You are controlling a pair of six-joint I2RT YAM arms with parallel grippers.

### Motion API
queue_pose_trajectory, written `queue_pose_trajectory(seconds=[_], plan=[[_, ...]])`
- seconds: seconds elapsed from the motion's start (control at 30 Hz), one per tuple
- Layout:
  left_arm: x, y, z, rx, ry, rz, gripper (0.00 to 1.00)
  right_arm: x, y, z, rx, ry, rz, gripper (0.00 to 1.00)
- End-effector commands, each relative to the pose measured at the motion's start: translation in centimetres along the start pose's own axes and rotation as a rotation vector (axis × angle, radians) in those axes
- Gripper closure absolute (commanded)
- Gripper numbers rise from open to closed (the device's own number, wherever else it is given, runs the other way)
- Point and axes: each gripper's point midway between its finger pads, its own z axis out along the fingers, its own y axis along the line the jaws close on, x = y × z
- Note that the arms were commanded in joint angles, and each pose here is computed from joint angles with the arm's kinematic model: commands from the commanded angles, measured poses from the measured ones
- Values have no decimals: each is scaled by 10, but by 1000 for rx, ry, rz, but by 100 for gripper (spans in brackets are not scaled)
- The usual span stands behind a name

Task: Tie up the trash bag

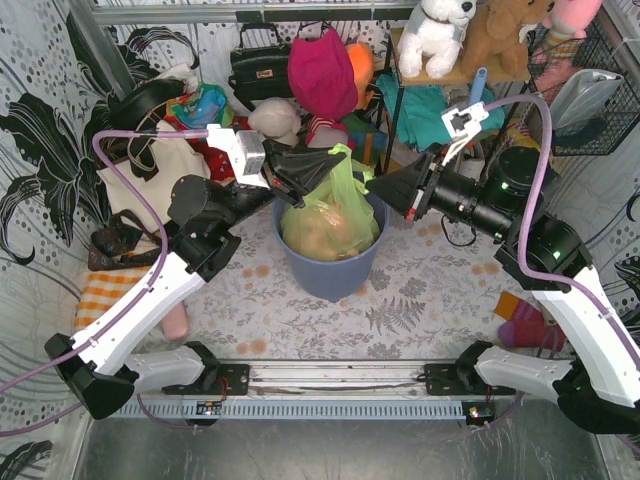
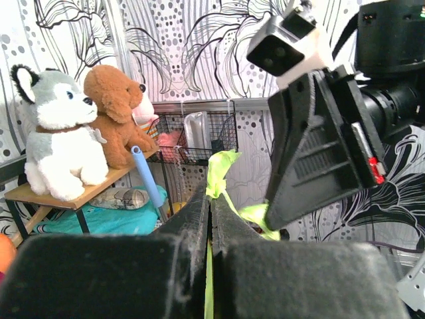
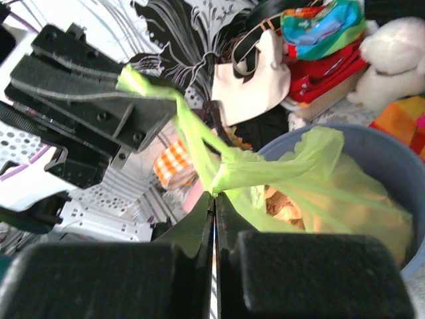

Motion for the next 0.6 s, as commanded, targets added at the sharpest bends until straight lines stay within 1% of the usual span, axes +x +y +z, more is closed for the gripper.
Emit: queue_pose_trajectory(seconds=[0.0,0.17,0.23,0.43,0.57], plan=[[-13,8,-1,-50,-43,35,95,11,20,-8,-111,34,64,100],[-9,12,1,-68,-35,26,95,24,39,-7,-239,61,127,100],[-7,13,3,-69,-30,20,95,30,42,-4,-259,73,143,100],[-7,13,5,-61,-30,13,95,47,43,13,-253,87,170,100],[-6,11,6,-52,-24,9,95,62,43,27,-153,70,125,100]])
